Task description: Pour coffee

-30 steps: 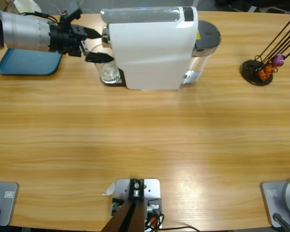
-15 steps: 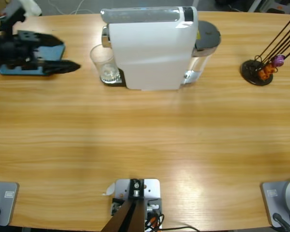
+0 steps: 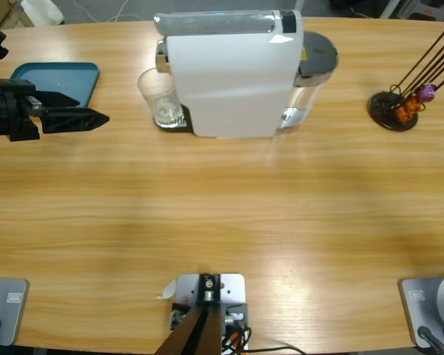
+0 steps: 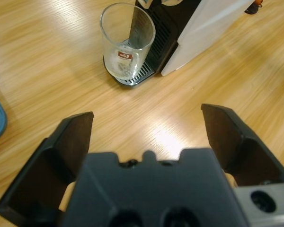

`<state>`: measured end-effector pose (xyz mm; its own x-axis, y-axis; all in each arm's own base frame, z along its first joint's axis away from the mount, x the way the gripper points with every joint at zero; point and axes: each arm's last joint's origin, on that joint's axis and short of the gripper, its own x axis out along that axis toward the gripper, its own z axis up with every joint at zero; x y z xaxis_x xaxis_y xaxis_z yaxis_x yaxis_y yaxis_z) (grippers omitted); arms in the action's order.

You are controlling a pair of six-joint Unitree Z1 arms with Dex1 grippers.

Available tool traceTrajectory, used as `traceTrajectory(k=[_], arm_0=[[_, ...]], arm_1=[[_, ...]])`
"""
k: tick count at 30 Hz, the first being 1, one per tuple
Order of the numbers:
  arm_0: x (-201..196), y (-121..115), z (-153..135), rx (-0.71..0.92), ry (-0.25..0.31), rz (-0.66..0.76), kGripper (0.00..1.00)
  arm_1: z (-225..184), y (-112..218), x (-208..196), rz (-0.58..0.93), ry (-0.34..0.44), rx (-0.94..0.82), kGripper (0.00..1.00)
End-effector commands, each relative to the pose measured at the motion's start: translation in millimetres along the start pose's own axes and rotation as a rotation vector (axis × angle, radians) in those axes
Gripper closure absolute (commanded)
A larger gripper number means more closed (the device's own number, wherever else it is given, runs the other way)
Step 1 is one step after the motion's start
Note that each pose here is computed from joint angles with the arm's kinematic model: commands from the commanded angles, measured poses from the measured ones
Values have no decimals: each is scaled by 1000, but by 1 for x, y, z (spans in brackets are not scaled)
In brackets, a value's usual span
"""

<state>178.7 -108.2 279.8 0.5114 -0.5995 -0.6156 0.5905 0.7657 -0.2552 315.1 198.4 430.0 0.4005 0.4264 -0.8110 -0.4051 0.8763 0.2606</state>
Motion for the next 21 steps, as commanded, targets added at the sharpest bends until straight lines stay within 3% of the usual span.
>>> traceTrajectory(k=[1, 21], arm_0=[[4, 2, -16, -22, 60, 33, 2], [10, 5, -19, -9, 85, 62, 0]], arm_1=[[1, 0, 38, -36, 130, 1, 1000], [5, -4, 59, -66, 170, 6, 1000]])
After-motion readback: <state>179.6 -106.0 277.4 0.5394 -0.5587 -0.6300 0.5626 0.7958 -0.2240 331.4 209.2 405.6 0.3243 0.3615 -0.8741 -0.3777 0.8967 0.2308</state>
